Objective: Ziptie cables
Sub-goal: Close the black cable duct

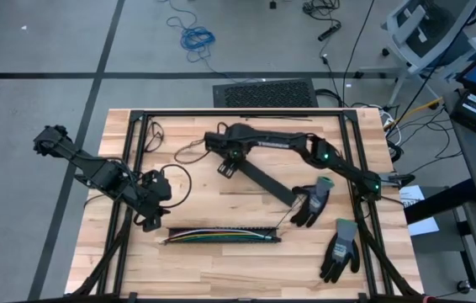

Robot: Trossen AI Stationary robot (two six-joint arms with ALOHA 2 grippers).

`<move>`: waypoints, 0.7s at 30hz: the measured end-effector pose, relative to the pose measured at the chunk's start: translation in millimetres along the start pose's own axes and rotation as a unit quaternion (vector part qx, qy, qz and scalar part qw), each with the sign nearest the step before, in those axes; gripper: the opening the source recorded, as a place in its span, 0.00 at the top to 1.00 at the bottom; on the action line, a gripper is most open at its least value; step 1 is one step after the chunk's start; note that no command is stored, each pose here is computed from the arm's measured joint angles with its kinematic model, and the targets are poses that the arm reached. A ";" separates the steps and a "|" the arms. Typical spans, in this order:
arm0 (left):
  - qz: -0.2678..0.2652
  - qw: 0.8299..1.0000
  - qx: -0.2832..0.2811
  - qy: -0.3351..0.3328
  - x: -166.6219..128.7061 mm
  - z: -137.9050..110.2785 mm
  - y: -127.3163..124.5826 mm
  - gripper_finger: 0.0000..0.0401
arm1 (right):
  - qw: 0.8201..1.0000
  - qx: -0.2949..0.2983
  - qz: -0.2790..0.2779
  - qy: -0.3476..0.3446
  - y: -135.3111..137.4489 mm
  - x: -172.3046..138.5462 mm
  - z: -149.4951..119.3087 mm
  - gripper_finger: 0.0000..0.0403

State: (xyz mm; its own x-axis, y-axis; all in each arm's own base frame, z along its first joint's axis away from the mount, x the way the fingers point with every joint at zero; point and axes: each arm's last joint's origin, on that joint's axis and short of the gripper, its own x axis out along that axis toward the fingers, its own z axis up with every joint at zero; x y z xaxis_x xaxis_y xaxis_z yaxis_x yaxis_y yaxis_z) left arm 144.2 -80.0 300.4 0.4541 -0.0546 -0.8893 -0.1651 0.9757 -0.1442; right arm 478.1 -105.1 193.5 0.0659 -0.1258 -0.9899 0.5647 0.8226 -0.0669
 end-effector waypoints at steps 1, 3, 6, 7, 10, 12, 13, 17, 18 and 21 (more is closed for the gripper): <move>0.000 1.000 0.001 0.000 0.1 0.0 0.0 0.50 | 1.000 -0.003 0.003 -0.010 -2.3 -8.1 0.3 0.54; 0.000 1.000 0.003 0.000 0.0 0.0 0.0 0.50 | 1.000 -0.018 0.005 -0.022 -5.6 -17.8 0.8 0.54; 0.003 1.000 0.004 -0.003 0.0 0.2 0.2 0.50 | 0.998 -0.045 0.003 -0.047 -11.5 -37.0 0.3 0.54; 0.004 1.000 0.005 -0.004 0.0 0.2 0.3 0.50 | 0.996 -0.060 0.005 -0.059 -13.2 -46.1 -0.3 0.54; 0.005 1.000 0.014 -0.004 0.0 0.2 0.3 0.50 | 0.990 -0.089 0.015 -0.104 -19.7 -75.0 -1.6 0.54; 0.004 1.000 0.014 -0.004 0.0 0.3 0.2 0.50 | 0.985 -0.104 0.017 -0.134 -22.6 -92.9 -3.3 0.53; 0.005 1.000 0.014 -0.004 0.1 0.2 0.3 0.50 | 0.983 -0.106 0.018 -0.151 -25.0 -104.1 -5.0 0.54; 0.005 1.000 0.013 -0.004 0.0 0.3 0.2 0.50 | 0.971 -0.106 0.018 -0.213 -34.3 -153.4 -20.1 0.58; 0.005 1.000 0.013 -0.004 0.0 0.3 0.3 0.50 | 0.970 -0.105 0.026 -0.220 -35.7 -164.9 -26.2 0.59; 0.005 1.000 0.013 -0.004 0.0 0.2 0.2 0.50 | 0.968 -0.115 0.034 -0.222 -34.4 -194.4 -51.0 0.65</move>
State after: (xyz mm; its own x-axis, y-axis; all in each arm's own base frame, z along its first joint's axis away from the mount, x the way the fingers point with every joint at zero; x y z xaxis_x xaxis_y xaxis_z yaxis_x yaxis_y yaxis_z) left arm 144.4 -79.7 300.5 0.4599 -0.0440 -0.8869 -0.1467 0.9813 -0.1248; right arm 403.9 -80.7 381.9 0.4730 -0.2507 -0.8446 0.3523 0.9325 -0.0795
